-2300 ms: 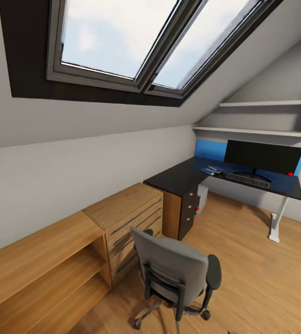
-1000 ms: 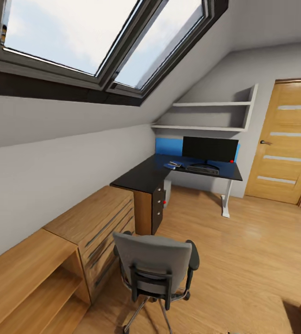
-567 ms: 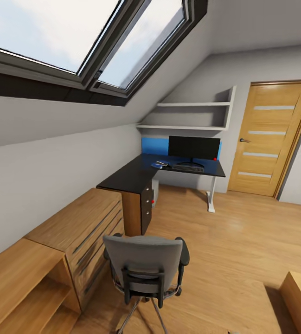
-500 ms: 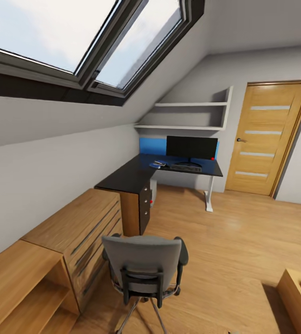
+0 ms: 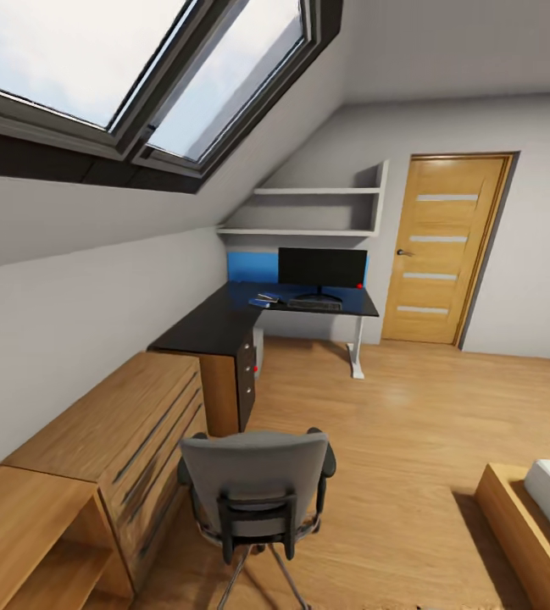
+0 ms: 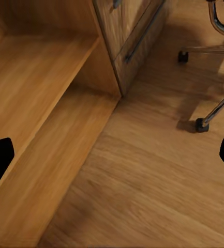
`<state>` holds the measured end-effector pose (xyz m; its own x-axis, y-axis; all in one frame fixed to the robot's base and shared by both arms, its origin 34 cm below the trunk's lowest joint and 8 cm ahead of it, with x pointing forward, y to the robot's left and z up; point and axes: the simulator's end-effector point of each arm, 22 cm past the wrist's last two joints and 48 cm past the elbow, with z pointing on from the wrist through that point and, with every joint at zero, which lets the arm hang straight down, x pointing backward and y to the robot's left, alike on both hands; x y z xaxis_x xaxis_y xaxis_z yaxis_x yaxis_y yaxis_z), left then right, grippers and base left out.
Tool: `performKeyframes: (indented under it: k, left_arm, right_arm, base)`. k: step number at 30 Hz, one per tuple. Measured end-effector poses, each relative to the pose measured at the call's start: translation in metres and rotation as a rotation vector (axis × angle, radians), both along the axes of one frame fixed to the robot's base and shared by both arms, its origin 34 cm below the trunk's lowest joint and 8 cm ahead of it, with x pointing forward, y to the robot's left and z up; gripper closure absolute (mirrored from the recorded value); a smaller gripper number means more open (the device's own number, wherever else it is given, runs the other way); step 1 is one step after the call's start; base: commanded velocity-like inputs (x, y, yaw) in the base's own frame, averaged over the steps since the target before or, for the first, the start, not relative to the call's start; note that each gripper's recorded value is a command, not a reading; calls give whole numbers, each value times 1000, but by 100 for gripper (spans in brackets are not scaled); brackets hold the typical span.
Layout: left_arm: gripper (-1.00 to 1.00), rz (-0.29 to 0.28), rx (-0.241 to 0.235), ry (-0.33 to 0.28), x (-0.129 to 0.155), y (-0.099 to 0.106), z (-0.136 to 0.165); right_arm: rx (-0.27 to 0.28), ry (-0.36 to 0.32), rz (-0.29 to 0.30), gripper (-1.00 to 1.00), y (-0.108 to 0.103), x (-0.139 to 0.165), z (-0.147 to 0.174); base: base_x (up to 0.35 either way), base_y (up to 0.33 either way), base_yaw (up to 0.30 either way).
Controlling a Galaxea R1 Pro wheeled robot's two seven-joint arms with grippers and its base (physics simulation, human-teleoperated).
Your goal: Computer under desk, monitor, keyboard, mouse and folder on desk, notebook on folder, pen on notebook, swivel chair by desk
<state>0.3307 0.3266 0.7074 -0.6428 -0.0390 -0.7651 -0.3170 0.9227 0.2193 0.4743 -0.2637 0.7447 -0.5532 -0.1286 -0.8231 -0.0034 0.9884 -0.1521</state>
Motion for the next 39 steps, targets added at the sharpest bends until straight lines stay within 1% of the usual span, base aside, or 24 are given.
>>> performKeyframes:
  k: [10, 19, 26, 39]
  left_arm:
    - [-100, -2, -1, 2, 0, -1, 0]
    - [-100, -2, -1, 2, 0, -1, 0]
    - [-100, -2, -1, 9, -2, -1, -2]
    - [-100, -1, -1, 28, -8, -1, -6]
  right_arm:
    - [0, 0, 0, -100, 0, 0, 0]
    - [0, 1, 0, -100, 0, 0, 0]
    - [0, 9, 0, -100, 0, -2, -3]
    - [0, 27, 0, -100, 0, -7, -10]
  base:
    - [0, 37, -257]
    - [0, 242, -247]
    - [0, 218, -156]
    - [0, 25, -125]
